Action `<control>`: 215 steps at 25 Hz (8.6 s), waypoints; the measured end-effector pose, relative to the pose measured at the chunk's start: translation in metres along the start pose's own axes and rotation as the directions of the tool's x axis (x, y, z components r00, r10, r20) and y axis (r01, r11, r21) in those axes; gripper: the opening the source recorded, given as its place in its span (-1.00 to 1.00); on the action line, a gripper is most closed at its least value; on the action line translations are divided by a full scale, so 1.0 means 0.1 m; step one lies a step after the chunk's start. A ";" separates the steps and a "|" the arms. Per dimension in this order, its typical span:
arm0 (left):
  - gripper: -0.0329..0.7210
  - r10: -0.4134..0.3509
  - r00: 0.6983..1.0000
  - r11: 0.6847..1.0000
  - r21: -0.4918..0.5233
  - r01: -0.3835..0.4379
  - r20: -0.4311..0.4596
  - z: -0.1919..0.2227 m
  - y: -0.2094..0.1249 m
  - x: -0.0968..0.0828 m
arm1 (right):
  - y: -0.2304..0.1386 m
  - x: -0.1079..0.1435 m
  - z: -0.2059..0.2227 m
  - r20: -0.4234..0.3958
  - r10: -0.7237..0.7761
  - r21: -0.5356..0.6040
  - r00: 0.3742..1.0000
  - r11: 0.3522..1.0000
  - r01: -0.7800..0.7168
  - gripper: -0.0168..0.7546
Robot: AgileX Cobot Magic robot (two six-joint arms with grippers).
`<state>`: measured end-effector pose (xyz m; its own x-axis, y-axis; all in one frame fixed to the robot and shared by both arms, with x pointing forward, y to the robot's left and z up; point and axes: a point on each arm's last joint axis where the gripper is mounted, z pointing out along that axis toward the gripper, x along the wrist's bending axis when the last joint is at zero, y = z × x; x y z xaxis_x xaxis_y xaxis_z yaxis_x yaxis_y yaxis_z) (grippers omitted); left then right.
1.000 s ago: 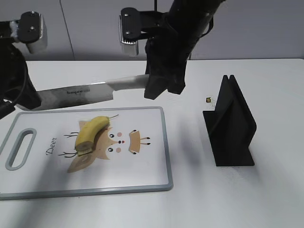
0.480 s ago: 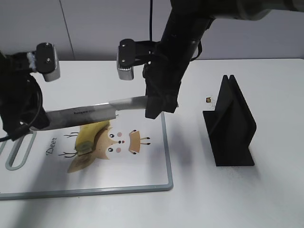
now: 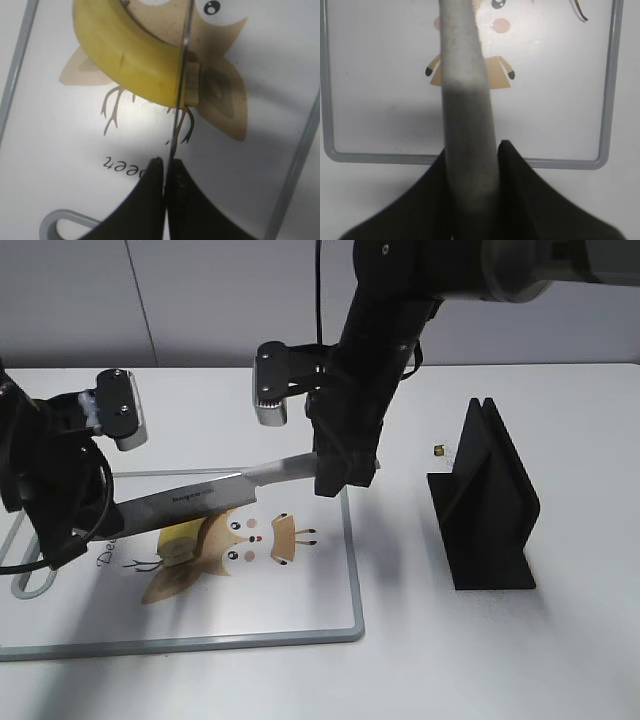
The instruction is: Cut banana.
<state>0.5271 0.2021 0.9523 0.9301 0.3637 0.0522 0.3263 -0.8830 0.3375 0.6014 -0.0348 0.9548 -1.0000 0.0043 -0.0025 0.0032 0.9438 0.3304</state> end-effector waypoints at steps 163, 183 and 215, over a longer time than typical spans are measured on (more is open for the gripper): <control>0.53 -0.757 0.529 0.624 -0.666 0.410 -0.383 -1.65 -1.50 -2.33 | -0.99 1.44 -1.46 0.270 0.963 -0.388 0.025 0.132 -0.912 -0.54; 0.50 -0.757 0.529 0.624 -0.666 0.410 -0.383 -1.65 -1.50 -2.33 | -0.98 1.28 -1.03 0.314 0.950 -0.261 0.008 0.094 -0.961 -0.54; 0.47 -0.757 0.529 0.624 -0.666 0.410 -0.383 -1.65 -1.50 -2.33 | -0.94 1.71 -1.82 0.247 0.918 -0.416 0.312 0.391 -0.821 0.64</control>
<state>0.2338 0.2993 1.0445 0.1802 0.9747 0.1323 0.4726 -0.2038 0.8574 0.4299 -0.1830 1.0947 -0.3080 0.9488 0.0696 0.8205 0.2279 0.5242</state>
